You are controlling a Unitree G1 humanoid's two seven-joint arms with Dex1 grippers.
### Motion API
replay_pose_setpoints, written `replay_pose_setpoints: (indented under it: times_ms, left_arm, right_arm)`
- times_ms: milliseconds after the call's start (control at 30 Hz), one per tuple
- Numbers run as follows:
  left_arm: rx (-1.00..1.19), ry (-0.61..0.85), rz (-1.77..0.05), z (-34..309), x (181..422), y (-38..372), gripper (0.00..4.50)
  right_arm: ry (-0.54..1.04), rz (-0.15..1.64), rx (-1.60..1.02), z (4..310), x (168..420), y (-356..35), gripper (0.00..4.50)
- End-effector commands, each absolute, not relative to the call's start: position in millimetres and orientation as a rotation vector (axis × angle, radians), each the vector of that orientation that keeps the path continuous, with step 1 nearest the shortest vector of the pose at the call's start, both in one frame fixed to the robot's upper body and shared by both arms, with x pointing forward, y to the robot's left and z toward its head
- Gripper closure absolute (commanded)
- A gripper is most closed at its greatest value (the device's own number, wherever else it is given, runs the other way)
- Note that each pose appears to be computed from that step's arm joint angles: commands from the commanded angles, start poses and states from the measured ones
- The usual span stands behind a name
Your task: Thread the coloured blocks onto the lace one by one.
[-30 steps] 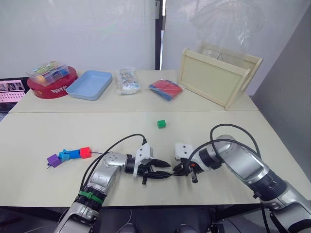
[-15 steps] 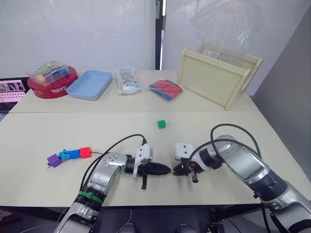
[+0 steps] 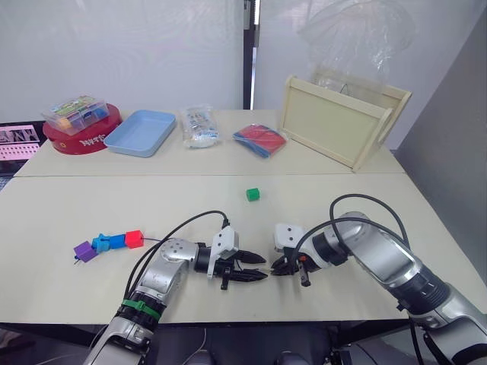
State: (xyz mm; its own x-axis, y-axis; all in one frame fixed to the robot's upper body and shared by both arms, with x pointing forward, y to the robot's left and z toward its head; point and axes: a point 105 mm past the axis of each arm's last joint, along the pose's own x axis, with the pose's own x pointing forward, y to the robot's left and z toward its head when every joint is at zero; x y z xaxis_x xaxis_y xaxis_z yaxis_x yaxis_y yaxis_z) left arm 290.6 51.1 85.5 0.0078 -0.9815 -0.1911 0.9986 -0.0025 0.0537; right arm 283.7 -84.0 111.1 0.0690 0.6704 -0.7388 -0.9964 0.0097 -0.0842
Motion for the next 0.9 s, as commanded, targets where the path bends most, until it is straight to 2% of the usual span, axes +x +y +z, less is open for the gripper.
replay_pose_setpoints:
  times_ms: [33, 167, 433, 667, 867, 900]
  left_arm:
    - [0.21, 0.083, -1.564, 87.9, 290.8, 49.0, 3.13]
    - [0.224, 0.072, -1.554, 88.6, 293.6, 47.6, 4.4]
    - [0.24, 0.063, -1.556, 87.7, 295.1, 46.8, 4.46]
    - [0.243, 0.045, -1.54, 88.5, 297.4, 47.3, 4.5]
    - [0.24, 0.038, -1.521, 89.7, 298.8, 50.5, 4.5]
    - [0.239, 0.038, -1.518, 89.9, 299.0, 51.5, 4.5]
  right_arm:
    - [0.544, 1.421, -0.723, 122.4, 285.0, -82.2, 4.5]
    - [0.542, 1.418, -0.724, 123.0, 285.5, -82.1, 4.5]
    - [0.539, 1.397, -0.716, 124.3, 286.8, -83.1, 4.5]
    - [0.509, 1.375, -0.698, 138.0, 283.5, -94.4, 2.13]
    - [0.411, 1.285, -0.457, 165.5, 278.2, -111.9, 0.08]
    - [0.381, 1.265, -0.423, 169.9, 279.5, -112.0, 0.03]
